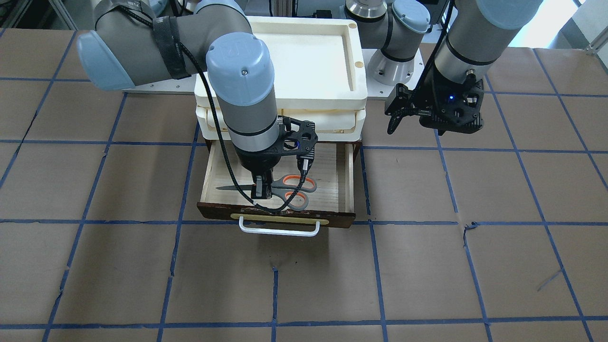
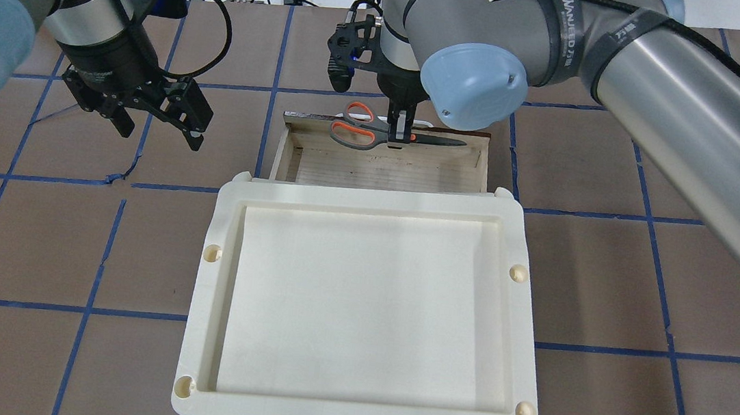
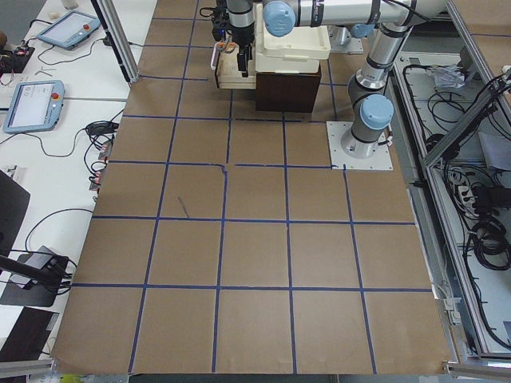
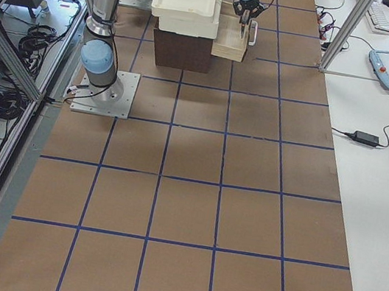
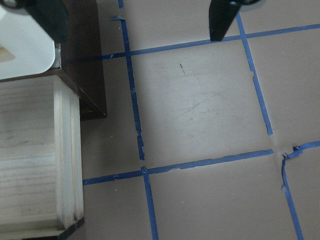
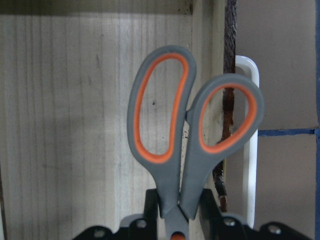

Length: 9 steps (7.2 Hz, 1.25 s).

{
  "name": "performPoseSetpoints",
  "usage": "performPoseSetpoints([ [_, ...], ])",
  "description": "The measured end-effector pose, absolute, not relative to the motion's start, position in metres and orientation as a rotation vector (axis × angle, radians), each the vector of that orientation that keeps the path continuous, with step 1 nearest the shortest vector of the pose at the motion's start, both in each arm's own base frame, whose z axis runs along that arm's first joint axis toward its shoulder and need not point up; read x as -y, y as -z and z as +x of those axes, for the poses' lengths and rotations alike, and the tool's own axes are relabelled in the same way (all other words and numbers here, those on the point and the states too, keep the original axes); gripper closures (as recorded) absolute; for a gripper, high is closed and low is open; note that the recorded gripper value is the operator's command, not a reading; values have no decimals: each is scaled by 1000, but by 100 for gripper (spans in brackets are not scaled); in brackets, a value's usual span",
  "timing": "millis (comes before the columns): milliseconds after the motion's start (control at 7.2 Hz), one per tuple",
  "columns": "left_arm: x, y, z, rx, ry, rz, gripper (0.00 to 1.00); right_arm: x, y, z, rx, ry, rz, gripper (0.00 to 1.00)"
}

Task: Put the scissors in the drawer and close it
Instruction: 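Lower the scissors into the open drawer and open the right gripper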

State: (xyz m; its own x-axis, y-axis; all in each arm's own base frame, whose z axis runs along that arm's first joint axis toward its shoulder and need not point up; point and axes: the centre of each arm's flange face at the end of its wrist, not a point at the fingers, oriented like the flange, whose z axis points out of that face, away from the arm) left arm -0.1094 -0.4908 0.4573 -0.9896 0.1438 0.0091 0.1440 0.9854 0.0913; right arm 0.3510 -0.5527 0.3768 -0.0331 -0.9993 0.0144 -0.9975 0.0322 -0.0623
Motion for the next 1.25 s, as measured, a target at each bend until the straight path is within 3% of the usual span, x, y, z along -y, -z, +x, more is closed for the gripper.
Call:
performPoseSetpoints([
  [1250, 490, -458, -111, 3130, 138, -168, 0, 543, -326, 372, -2262, -50, -2131, 97],
])
